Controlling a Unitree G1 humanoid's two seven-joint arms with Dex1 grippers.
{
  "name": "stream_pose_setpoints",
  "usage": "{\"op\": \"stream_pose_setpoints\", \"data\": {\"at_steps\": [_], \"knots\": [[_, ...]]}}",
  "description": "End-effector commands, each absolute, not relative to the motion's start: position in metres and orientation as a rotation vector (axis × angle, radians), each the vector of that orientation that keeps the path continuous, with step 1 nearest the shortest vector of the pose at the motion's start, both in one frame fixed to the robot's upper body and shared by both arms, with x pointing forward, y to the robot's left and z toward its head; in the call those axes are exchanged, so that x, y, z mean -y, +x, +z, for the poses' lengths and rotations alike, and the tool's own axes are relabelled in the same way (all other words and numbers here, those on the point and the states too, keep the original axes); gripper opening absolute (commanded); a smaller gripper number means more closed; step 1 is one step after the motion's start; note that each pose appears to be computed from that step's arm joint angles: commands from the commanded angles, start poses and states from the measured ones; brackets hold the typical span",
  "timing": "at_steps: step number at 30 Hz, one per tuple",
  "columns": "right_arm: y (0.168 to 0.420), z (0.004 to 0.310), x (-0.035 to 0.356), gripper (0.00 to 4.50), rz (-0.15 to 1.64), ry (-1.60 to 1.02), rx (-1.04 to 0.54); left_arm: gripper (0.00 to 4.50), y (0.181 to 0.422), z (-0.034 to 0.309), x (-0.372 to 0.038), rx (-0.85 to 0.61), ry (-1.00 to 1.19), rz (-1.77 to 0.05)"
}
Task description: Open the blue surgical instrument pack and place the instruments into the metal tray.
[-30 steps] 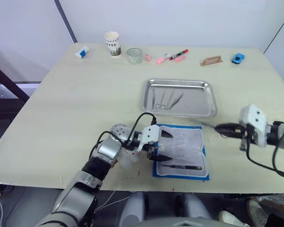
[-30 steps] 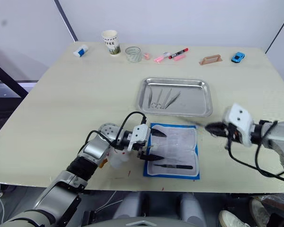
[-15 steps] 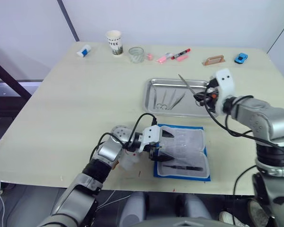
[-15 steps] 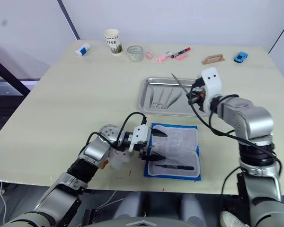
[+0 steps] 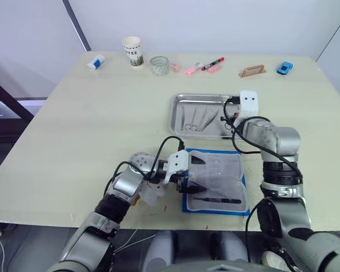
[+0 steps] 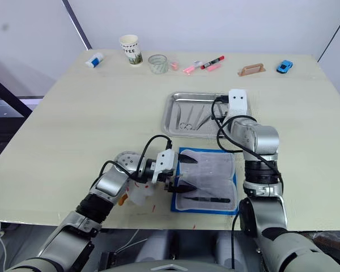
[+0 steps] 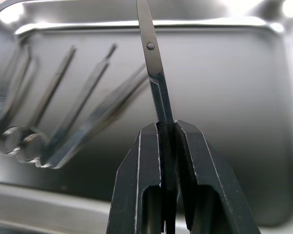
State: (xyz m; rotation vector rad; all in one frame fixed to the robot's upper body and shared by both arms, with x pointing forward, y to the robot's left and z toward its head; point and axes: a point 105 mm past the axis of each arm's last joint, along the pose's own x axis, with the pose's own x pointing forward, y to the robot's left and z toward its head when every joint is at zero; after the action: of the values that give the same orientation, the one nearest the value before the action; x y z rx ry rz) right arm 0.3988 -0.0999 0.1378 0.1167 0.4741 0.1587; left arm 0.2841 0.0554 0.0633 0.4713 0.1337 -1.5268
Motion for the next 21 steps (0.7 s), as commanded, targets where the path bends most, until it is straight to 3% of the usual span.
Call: {"op": "stream_pose_setpoints", "data": {"at_steps": [1,21], "knots": [[0.402,0.156,0.1,0.04,0.121,0.123,-0.405,4.5,0.28,0.047,-0.059,-0.205,0.474,-1.517],[0.417,0.136,0.091,0.04,0.065,0.169,-0.445,4.5,0.28,0.045,-0.058,-0.211,0.465,-1.513]]}}
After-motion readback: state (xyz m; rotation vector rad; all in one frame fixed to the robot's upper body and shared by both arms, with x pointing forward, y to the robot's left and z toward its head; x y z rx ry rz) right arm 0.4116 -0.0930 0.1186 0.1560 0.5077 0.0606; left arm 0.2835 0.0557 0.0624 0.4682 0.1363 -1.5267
